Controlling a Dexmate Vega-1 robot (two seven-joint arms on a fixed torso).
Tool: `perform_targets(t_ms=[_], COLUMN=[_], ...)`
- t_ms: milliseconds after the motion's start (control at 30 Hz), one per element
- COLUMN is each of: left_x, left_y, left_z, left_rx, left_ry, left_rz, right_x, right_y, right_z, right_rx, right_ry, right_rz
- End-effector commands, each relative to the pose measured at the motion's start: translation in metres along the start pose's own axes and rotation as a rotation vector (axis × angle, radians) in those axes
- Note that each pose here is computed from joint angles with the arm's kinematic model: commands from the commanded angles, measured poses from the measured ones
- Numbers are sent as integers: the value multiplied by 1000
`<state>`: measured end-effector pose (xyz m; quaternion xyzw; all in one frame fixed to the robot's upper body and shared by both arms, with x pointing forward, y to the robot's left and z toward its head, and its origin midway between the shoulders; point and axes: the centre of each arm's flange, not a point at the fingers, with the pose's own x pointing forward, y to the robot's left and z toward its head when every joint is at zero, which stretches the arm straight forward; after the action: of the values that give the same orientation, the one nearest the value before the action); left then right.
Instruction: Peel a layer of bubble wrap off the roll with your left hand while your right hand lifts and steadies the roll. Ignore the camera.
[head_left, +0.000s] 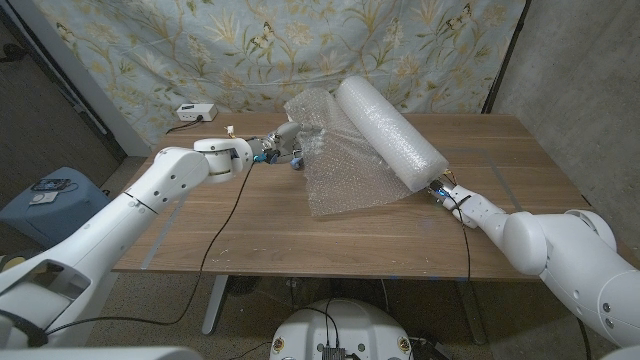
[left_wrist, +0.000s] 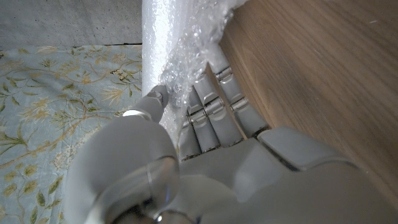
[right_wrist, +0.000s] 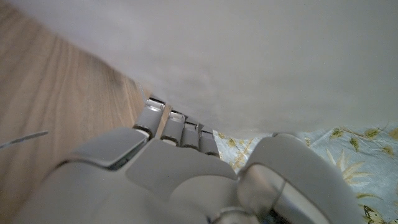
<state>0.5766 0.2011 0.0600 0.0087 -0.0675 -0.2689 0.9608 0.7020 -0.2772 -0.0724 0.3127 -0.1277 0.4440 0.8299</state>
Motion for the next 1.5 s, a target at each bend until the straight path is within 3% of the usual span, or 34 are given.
perform_targets(t_ms=[33, 833, 1500], left_x=[-3, -19, -46], left_y=[-1, 4, 21], left_z=[3, 8, 20], left_rx=[13, 46, 115], left_ry=[-4, -18, -11], left_rz=[-2, -2, 3], right_x=[-1, 1, 20], right_y=[-1, 7, 19], right_z=[-3, -15, -42], right_rx=[4, 2, 5], right_ry=[-12, -33, -80], right_rz=[-6, 63, 98])
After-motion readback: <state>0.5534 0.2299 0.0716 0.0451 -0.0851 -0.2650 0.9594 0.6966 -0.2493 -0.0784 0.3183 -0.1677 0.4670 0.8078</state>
